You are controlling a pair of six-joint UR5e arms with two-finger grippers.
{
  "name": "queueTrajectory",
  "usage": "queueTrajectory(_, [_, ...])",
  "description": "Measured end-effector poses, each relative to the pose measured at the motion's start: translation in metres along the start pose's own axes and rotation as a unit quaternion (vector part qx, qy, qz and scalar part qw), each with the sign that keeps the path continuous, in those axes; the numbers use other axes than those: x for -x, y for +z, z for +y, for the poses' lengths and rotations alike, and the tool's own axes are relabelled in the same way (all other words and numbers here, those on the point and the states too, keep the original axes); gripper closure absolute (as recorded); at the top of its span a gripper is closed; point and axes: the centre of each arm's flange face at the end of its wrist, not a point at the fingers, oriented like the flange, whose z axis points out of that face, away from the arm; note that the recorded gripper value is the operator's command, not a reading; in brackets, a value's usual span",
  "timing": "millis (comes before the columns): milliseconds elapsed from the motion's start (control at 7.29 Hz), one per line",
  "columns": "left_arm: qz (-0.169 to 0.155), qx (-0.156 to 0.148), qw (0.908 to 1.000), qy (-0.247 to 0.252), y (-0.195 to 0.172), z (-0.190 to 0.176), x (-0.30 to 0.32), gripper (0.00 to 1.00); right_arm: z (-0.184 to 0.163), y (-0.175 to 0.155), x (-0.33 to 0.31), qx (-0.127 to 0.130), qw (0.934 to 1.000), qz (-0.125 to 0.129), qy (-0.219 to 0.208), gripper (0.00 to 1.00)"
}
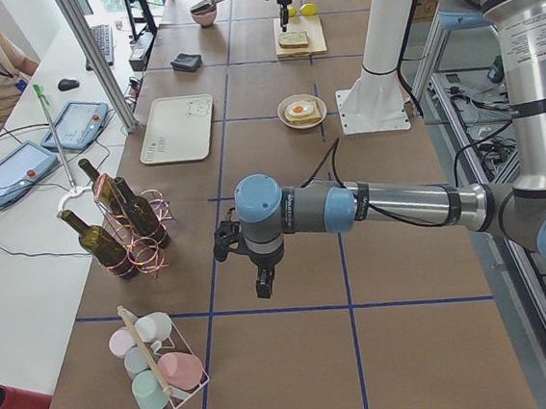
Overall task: Make sandwich and place on tray
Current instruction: 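Lower the right gripper to the bread slice on the wooden board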
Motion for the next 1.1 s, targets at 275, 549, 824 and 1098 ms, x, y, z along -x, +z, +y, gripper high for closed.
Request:
queueTrajectory(275, [0.000,0.000,1.0000,0.000,0.000,0.000,0.000,0.00,0.013,0.006,-0.001,0.012,0.9999,0.004,-0.004,0.32])
queueTrajectory(549, [0.000,0.000,1.0000,0.000,0.000,0.000,0.000,0.00,0.028,0.006,-0.007,0.024,0.9996,0.005,-0.011,0.35])
queueTrajectory(824, [0.000,0.000,1.0000,0.000,0.000,0.000,0.000,0.00,0.038,0.003,-0.012,0.029,0.9995,0.002,-0.015,0.35])
queueTrajectory(1098, [0.000,0.000,1.0000,0.000,0.000,0.000,0.000,0.00,0.038,0.006,-0.011,0.028,0.9995,0.003,-0.017,0.36])
